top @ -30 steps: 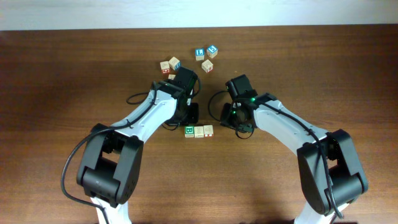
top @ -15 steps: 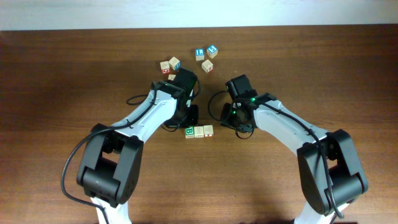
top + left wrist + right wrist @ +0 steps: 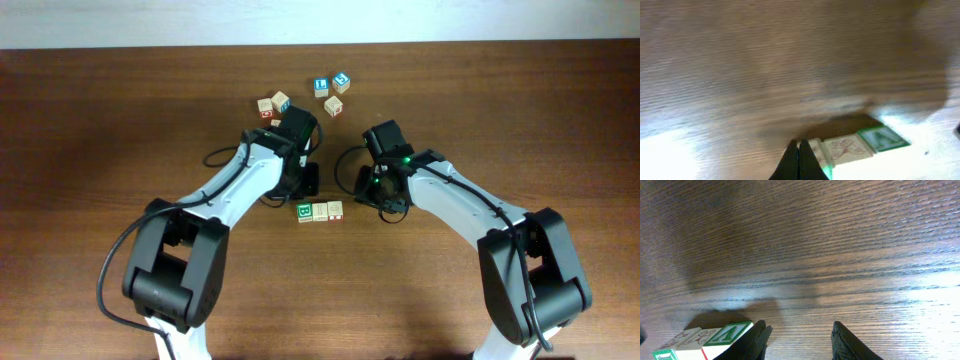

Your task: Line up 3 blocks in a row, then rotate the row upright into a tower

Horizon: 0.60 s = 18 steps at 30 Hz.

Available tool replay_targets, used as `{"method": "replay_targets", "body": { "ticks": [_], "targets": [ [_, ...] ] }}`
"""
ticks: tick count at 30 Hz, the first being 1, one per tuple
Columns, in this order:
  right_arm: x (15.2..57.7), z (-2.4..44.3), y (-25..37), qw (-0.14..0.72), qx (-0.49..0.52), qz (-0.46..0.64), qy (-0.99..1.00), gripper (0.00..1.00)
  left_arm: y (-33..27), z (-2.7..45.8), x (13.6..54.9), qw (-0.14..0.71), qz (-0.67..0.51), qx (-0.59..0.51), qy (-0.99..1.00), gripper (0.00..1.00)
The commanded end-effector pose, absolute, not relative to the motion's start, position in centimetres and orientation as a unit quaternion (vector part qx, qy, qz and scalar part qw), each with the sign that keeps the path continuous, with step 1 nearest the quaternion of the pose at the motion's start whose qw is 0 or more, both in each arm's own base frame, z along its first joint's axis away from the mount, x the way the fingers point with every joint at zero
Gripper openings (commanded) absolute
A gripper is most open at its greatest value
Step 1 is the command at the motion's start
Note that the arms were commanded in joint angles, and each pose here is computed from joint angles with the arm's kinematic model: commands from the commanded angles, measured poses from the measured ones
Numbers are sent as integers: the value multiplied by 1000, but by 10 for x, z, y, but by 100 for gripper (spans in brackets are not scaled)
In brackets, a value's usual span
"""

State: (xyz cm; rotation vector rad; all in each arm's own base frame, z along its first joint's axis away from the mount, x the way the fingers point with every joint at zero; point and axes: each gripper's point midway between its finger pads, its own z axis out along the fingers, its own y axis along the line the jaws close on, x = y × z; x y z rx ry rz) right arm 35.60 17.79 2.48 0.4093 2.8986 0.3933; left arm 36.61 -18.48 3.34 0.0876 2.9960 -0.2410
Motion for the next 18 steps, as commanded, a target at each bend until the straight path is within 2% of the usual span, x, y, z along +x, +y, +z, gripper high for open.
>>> {"method": "replay_targets", "body": {
  "ticks": [1, 5, 11, 13, 18],
  "targets": [
    [358, 24, 177, 98, 143, 125, 977, 43, -150, 42, 375, 57, -41, -11, 997, 0],
    [358, 24, 177, 98, 143, 125, 977, 47, -152, 37, 351, 2, -59, -17, 998, 0],
    [358, 24, 177, 98, 143, 125, 977, 47, -171, 23, 341, -17, -70, 3, 997, 0],
    [358, 24, 177, 98, 143, 125, 977, 52, -170, 16, 338, -28, -67, 2, 997, 0],
    [358, 24, 177, 98, 143, 125, 977, 52, -170, 12, 339, -30, -65, 2, 997, 0]
  ]
}}
